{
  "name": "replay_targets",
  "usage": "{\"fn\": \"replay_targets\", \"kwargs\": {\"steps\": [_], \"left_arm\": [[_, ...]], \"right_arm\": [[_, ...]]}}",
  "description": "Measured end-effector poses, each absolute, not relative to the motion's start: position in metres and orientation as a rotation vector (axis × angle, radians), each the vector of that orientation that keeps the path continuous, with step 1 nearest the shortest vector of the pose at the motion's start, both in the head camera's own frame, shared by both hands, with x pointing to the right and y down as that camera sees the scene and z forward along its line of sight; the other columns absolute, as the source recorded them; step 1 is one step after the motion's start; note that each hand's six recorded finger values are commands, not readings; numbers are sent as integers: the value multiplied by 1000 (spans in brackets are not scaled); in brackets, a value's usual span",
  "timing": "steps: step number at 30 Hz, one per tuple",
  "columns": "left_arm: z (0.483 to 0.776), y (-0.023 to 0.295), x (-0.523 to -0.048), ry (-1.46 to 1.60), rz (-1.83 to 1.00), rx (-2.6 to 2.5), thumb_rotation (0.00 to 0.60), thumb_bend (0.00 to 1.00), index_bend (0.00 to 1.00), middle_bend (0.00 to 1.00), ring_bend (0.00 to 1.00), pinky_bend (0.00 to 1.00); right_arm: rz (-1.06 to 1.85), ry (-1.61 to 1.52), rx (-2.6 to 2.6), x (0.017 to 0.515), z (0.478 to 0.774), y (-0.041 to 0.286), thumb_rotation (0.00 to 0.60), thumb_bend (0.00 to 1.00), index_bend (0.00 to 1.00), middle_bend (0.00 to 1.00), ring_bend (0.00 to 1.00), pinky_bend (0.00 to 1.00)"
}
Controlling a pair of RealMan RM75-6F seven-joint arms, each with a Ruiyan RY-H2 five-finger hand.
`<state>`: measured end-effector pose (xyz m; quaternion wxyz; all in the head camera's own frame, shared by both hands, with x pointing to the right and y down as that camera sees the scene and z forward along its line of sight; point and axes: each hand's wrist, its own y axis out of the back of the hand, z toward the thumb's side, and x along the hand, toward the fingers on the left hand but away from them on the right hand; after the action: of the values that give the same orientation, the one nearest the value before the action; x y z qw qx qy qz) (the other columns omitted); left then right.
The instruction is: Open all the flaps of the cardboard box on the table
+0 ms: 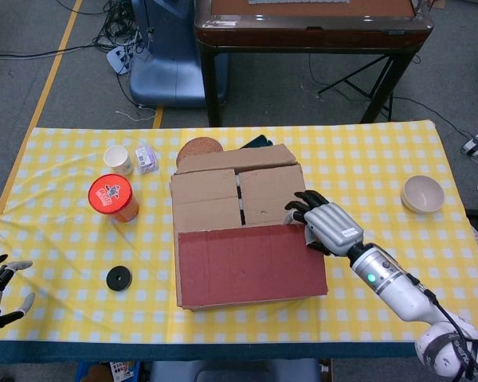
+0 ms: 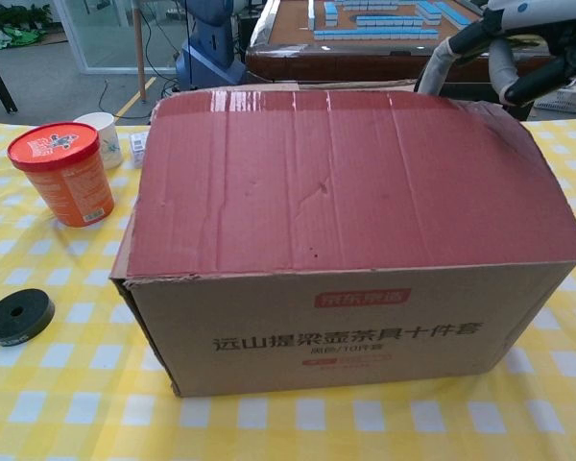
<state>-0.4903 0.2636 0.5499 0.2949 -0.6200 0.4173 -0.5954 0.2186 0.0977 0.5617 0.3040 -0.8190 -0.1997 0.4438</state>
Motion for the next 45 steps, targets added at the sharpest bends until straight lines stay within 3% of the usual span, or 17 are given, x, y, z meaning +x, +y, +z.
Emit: {"fn": "replay_targets", "kwargs": {"steps": [26, 45], "left_arm": [[544, 257, -490, 1089, -1588, -1629, 600, 351, 326, 293, 120, 0], [542, 255, -485, 1083, -1576, -1633, 600, 351, 325, 291, 120, 0]], "right_arm": [[865, -523, -2237, 215, 470, 134, 600, 1000, 351, 202, 46, 36], [770, -442, -2407, 218, 435, 171, 600, 1000, 352, 202, 45, 36]]}}
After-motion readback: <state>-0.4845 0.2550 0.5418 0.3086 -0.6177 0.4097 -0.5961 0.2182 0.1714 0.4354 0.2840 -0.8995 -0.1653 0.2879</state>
